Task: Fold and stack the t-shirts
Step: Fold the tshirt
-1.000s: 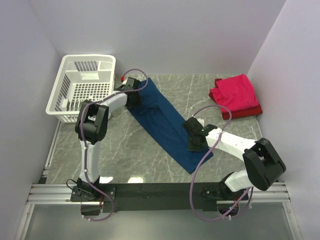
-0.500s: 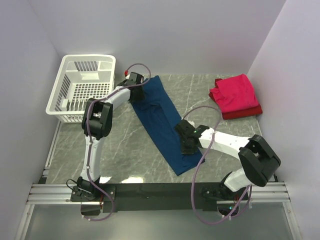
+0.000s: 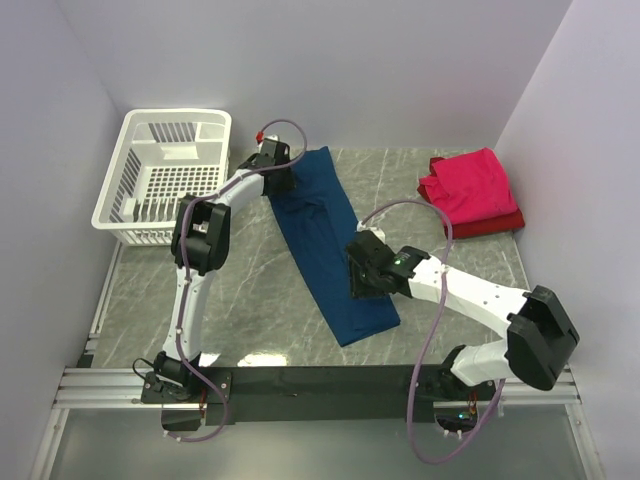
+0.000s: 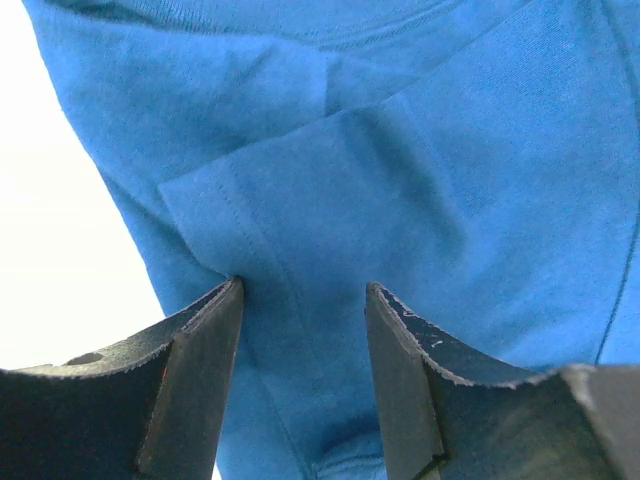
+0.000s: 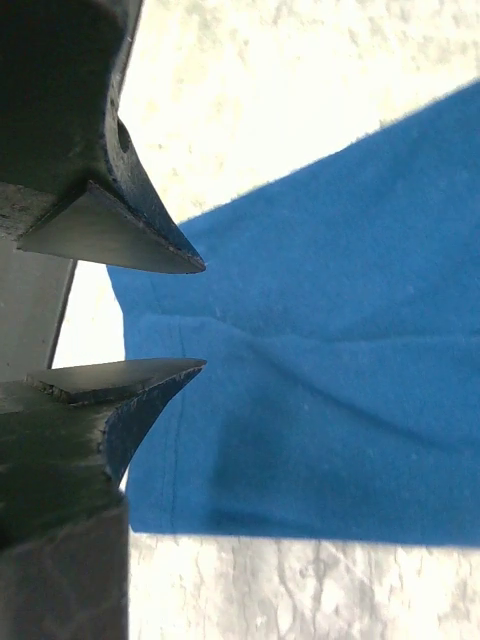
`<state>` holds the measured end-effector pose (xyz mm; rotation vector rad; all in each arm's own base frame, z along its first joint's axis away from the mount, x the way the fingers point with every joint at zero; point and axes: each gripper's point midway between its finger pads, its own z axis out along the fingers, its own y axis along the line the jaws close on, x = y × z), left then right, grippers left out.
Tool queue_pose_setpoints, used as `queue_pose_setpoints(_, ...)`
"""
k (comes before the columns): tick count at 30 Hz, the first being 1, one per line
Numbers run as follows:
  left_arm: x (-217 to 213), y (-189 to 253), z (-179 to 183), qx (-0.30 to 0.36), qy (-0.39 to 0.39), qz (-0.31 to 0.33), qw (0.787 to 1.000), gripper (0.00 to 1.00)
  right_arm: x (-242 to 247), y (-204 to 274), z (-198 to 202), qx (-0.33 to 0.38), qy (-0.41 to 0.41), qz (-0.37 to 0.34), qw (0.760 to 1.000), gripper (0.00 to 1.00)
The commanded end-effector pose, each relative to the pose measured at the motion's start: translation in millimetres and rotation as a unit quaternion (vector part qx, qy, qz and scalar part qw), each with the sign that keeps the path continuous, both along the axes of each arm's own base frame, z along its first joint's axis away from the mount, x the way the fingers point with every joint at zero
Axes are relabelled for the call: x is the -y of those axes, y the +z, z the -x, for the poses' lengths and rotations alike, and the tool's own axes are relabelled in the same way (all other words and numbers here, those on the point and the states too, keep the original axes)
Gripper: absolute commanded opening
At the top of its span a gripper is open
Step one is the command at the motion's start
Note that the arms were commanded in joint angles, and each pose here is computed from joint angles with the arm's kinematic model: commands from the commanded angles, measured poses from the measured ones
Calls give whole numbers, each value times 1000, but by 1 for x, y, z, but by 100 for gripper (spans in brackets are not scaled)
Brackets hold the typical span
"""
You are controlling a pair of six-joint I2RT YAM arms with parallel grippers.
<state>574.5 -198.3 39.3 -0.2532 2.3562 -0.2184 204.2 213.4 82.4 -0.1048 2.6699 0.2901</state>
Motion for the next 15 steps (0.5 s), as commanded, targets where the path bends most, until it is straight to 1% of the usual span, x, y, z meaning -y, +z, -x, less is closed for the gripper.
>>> queue_pose_setpoints(1,6,47,-9,63,-13,15,998,58,6,-5,-11,11,-20,15,1000,47)
queue_pose_setpoints(3,6,67,-10,87,-16,21,996,58,5,-14,-11,7,-16,20,1000,46)
queue_pose_setpoints(5,6,71,-10,88,-18,20,996,58,4,-28,-12,-5,-15,33,999,46)
queue_pose_setpoints(10,4,54,-10,49,-12,1,999,58,9,-53,-7,-23,-19,51,998,44)
queue_pose_setpoints(12,3,59,-8,57,-10,5,998,58,12,-60,-2,-31,-21,52,998,44)
queue_pose_setpoints(15,1,37,1,31,-11,0,999,58,10,-64,2,-40,-17,49,998,44)
